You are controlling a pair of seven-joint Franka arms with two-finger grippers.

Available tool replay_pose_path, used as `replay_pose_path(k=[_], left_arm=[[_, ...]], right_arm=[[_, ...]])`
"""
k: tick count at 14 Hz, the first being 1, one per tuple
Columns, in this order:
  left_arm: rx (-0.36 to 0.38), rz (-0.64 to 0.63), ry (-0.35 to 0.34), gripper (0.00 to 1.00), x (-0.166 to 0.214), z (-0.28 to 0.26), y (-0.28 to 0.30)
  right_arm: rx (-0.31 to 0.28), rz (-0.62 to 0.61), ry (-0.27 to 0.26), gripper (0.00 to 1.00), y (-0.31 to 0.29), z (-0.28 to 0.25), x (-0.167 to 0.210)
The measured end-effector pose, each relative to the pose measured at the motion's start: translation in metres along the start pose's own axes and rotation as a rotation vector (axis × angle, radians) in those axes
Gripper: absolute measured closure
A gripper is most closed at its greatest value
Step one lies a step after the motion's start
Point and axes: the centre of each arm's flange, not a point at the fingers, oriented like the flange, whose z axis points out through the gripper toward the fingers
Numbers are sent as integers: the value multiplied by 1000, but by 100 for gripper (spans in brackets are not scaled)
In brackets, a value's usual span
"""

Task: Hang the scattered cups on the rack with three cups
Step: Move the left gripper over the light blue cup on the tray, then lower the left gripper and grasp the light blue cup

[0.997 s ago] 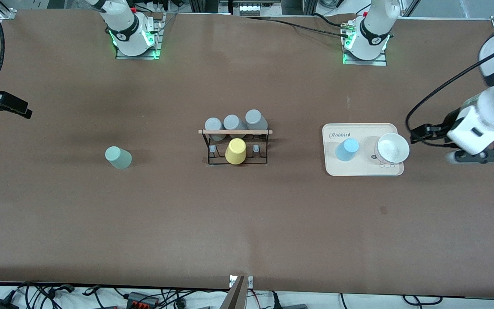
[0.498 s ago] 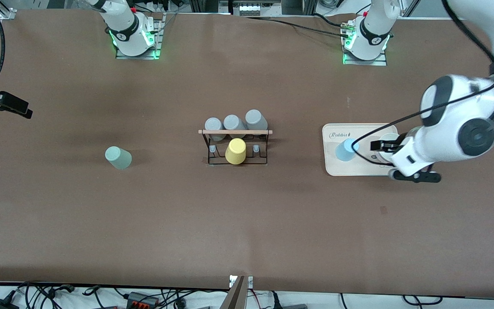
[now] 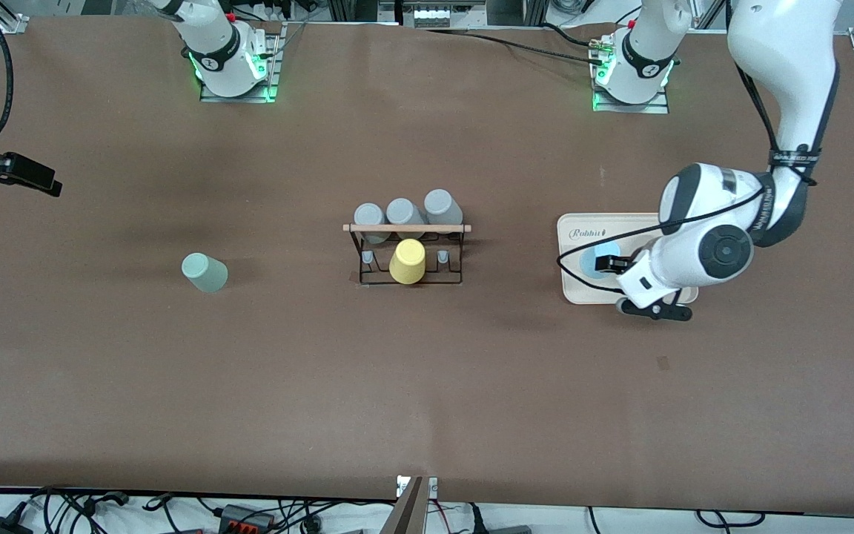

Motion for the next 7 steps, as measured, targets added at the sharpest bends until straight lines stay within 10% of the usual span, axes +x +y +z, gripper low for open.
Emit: replay_pose_path(k=[7], left_arm=[[-7, -13, 18, 0, -19, 44, 13]], right_arm=[[0, 3, -7, 0, 1, 1, -1]])
